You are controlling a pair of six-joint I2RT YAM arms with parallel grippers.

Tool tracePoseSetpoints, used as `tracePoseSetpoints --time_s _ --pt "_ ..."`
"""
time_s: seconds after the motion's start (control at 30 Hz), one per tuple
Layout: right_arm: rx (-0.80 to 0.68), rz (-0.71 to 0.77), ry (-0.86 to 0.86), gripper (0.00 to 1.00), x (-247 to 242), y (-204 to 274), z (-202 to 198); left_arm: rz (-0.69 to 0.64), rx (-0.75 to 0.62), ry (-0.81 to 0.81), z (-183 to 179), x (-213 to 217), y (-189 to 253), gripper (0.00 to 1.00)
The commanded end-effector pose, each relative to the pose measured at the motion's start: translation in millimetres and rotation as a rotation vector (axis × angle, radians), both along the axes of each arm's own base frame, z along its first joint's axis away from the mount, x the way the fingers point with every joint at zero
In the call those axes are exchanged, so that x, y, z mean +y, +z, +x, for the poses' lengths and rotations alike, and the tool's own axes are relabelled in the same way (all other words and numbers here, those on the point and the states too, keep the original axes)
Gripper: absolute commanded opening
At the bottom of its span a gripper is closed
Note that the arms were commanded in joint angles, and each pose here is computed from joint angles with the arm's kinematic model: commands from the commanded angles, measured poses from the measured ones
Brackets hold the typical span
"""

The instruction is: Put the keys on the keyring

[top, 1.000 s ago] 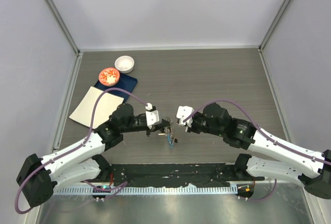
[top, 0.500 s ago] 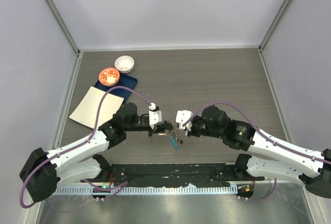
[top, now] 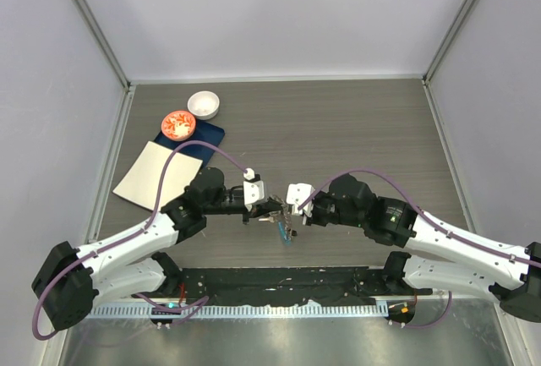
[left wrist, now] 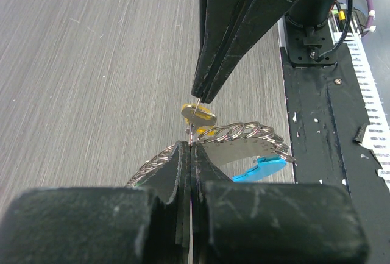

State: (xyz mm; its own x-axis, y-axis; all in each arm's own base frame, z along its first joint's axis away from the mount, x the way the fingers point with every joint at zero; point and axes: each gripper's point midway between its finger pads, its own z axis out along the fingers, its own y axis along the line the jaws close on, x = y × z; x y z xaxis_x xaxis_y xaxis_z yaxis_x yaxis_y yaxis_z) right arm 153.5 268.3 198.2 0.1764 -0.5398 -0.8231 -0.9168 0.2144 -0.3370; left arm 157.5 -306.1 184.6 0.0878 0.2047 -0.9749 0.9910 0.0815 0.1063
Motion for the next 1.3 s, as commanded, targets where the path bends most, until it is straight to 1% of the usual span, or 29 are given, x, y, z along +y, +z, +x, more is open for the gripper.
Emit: tracePoseSetpoints --time_s 0.0,0.5,1.27 --pt "-0.029 0.042 0.014 0.01 3.5 15.6 -1.0 -0.101 -0.099 -0.038 1.8 -10.0 42.8 0.00" --pt "-0.035 0.045 0.028 0.01 5.1 16.4 -3.0 -0.095 -0.086 -0.070 -2.2 -12.4 40.5 0.00" --pt "-0.044 0.058 0.012 0.01 2.2 22.5 -2.8 -0.067 -0.109 -0.036 4.0 -9.4 37.6 0.00"
